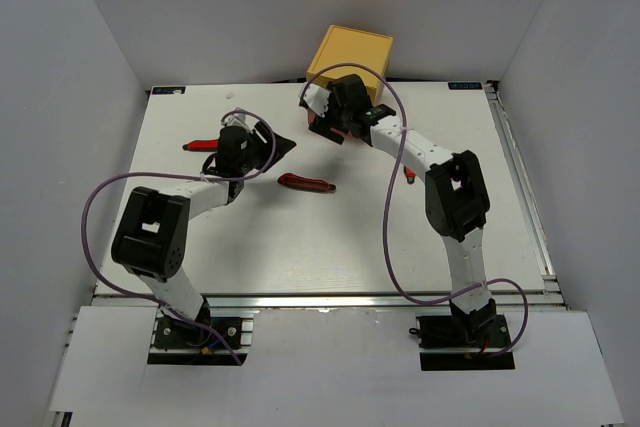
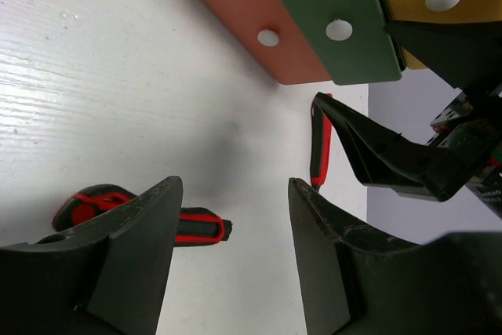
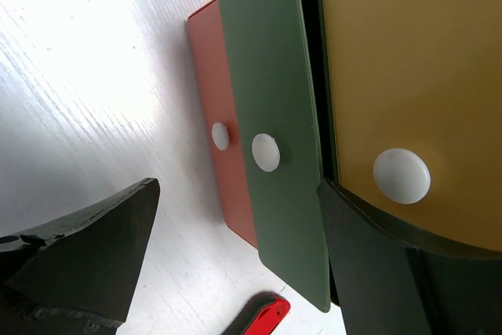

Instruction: Sort the tools into containers

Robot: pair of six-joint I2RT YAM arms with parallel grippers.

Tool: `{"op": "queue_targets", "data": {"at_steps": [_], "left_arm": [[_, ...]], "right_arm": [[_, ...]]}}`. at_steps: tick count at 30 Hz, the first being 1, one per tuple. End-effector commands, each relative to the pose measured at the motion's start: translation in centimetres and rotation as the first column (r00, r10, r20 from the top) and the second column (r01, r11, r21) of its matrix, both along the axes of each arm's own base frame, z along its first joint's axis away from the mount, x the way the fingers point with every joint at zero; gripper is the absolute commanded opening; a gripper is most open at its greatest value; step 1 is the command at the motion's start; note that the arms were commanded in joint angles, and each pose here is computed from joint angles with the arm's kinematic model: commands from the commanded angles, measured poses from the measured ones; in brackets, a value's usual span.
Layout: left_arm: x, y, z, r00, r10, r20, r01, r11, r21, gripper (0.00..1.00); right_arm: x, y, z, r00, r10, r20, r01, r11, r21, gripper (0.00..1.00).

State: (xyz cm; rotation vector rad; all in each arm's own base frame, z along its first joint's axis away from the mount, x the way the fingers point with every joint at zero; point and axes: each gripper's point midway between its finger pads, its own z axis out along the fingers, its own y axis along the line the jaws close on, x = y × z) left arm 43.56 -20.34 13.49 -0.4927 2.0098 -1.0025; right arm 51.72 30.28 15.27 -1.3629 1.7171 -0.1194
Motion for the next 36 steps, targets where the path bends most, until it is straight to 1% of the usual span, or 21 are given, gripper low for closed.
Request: {"op": "queue_targets", "data": {"at_steps": [1,10,11,12,13,14,15,16,17,18,19,20,23,26,28,29,30,31,33,34,36], "left_arm": [[1.1,-1.2,2.6,0.998,-0.023,0.060,0.027,0.998,-0.062,0.67],[2.2,-2.1,2.3,0.998,-0.030,0.057,0.036,0.994,-0.107,0.67],[2.3,-2.2,2.5,0.997,-0.032,0.064,0.039,0.993,-0.112,0.67],[2.3,-2.2,2.4,0.998,-0.030,0.062,0.037,0.993,-0.116,0.67],[2.4,-2.2,2.4,0.998,-0.029,0.059,0.036,0.993,-0.117,0.67],[2.4,-2.3,2.3,0.998,-0.029,0.058,0.035,0.992,-0.118,0.67],[2.4,-2.3,2.3,0.998,-0.028,0.059,0.035,0.992,-0.120,0.67],[2.4,-2.3,2.2,0.998,-0.028,0.058,0.035,0.992,-0.119,0.67],[2.4,-2.3,2.2,0.998,-0.029,0.057,0.036,0.992,-0.121,0.67],[2.3,-2.3,2.1,0.998,-0.029,0.055,0.036,0.992,-0.120,0.67],[2.4,-2.3,2.1,0.998,-0.027,0.054,0.033,0.992,-0.123,0.67],[2.3,-2.3,2.2,0.998,-0.026,0.057,0.033,0.991,-0.126,0.67],[2.3,-2.3,2.2,0.998,-0.025,0.057,0.032,0.991,-0.129,0.67],[2.3,-2.3,2.2,0.998,-0.025,0.055,0.032,0.991,-0.129,0.67],[2.3,-2.3,2.1,0.998,-0.025,0.054,0.032,0.991,-0.128,0.67],[2.3,-2.3,2.1,0.998,-0.025,0.054,0.032,0.991,-0.130,0.67],[2.3,-2.3,2.1,0.998,-0.025,0.054,0.032,0.991,-0.130,0.67],[2.3,-2.3,2.1,0.998,-0.025,0.054,0.032,0.991,-0.130,0.67],[2.3,-2.3,2.0,0.998,-0.025,0.053,0.032,0.991,-0.133,0.67],[2.3,-2.3,2.1,0.998,-0.023,0.055,0.031,0.990,-0.135,0.67],[2.4,-2.3,2.1,0.998,-0.023,0.053,0.030,0.990,-0.140,0.67]], "right_arm": [[1.9,-1.7,1.3,0.996,-0.067,0.064,0.068,0.998,-0.015,0.89],[2.6,-2.8,1.2,0.992,-0.101,0.071,0.103,0.994,-0.023,0.89],[2.1,-2.2,1.1,0.997,-0.060,0.044,0.060,0.998,-0.005,0.89],[1.0,-1.6,1.0,1.000,0.009,-0.008,-0.009,1.000,0.017,0.87],[1.2,-1.8,1.7,1.000,0.014,0.009,-0.014,1.000,0.013,0.85],[-0.6,-0.7,1.1,0.991,0.115,-0.064,-0.112,0.993,0.040,0.80],[-1.3,-0.4,1.8,0.985,0.156,-0.071,-0.152,0.987,0.059,0.65],[-2.0,0.0,1.9,0.973,0.216,-0.085,-0.210,0.975,0.072,0.54],[-2.3,-0.1,1.7,0.970,0.221,-0.102,-0.215,0.974,0.070,0.42],[-2.3,0.0,1.6,0.969,0.224,-0.104,-0.217,0.974,0.068,0.13],[-2.1,-0.1,1.4,0.970,0.219,-0.106,-0.213,0.975,0.061,0.05],[-1.8,-0.4,1.2,0.972,0.209,-0.107,-0.205,0.978,0.044,0.00],[-1.1,-1.2,0.1,0.974,0.180,-0.137,-0.179,0.984,0.019,0.00],[0.1,-2.4,-0.6,0.984,0.126,-0.124,-0.127,0.992,-0.003,0.00],[1.1,-3.4,-0.6,0.993,0.080,-0.088,-0.082,0.996,-0.020,0.17],[1.4,-3.6,-0.5,0.995,0.068,-0.076,-0.070,0.997,-0.023,0.27],[1.7,-4.0,-0.8,0.996,0.052,-0.072,-0.054,0.998,-0.024,0.47],[2.1,-4.2,-0.6,0.998,0.033,-0.057,-0.035,0.999,-0.028,0.55],[2.3,-4.4,-0.8,0.998,0.025,-0.055,-0.027,0.999,-0.029,0.69],[2.4,-4.6,-0.8,0.998,0.019,-0.053,-0.021,0.999,-0.027,0.72],[2.0,-4.4,-0.5,0.997,0.040,-0.062,-0.041,0.999,-0.015,0.73]]}}
